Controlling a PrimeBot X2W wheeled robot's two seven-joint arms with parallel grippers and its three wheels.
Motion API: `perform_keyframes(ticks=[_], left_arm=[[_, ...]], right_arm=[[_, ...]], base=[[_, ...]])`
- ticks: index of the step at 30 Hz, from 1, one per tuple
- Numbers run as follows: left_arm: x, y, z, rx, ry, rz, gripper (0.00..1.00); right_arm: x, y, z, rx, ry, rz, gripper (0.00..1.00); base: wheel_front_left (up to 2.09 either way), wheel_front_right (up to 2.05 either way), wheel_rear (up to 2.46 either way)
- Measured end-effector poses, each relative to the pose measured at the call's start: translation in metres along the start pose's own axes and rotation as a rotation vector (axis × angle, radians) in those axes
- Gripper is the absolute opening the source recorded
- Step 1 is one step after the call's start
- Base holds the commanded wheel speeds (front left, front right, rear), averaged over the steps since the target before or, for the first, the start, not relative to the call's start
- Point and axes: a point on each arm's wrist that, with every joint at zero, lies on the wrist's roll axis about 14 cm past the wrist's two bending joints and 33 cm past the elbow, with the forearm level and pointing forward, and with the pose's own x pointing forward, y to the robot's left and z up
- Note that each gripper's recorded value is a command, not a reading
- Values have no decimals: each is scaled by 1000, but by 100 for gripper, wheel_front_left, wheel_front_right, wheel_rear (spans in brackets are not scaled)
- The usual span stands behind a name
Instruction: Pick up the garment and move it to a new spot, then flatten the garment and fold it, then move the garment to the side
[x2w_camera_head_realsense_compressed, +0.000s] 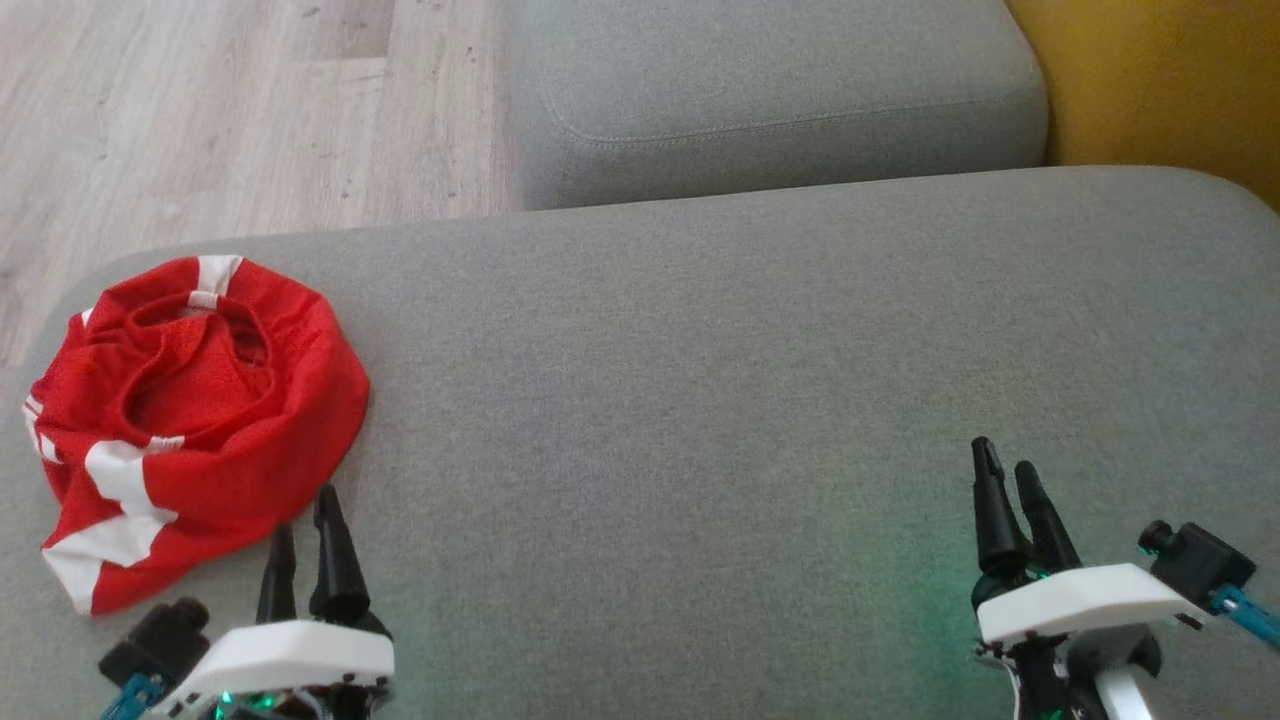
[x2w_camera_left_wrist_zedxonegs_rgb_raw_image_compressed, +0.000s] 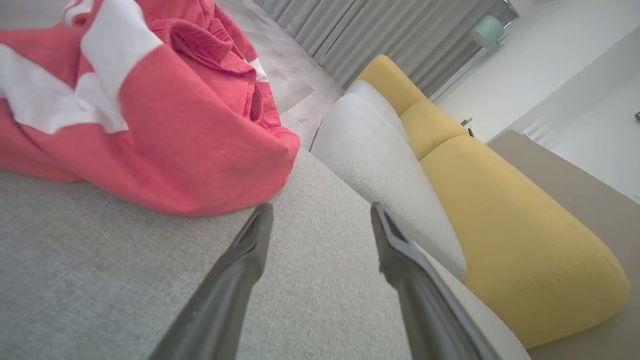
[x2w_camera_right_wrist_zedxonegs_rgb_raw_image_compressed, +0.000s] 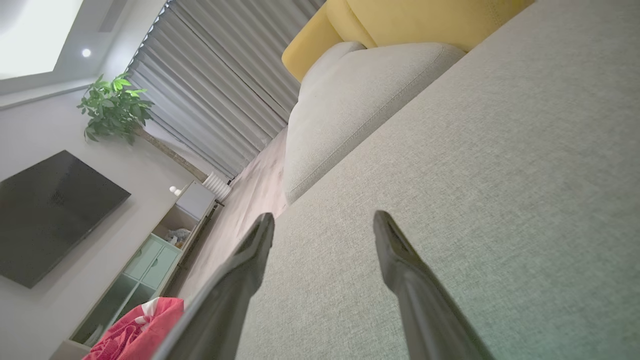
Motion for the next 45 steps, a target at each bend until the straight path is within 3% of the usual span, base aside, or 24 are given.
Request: perform_keyframes(ticks=[33, 45], left_arm=[[-7, -22, -5, 395, -62, -71, 100], [-11, -15, -10, 553, -74, -55, 100]], right_arm=[[-3, 31, -11, -421, -11, 128, 100], [-5, 30, -16, -574, -11, 148, 100]], base=[[0, 0, 0], [0, 0, 0]])
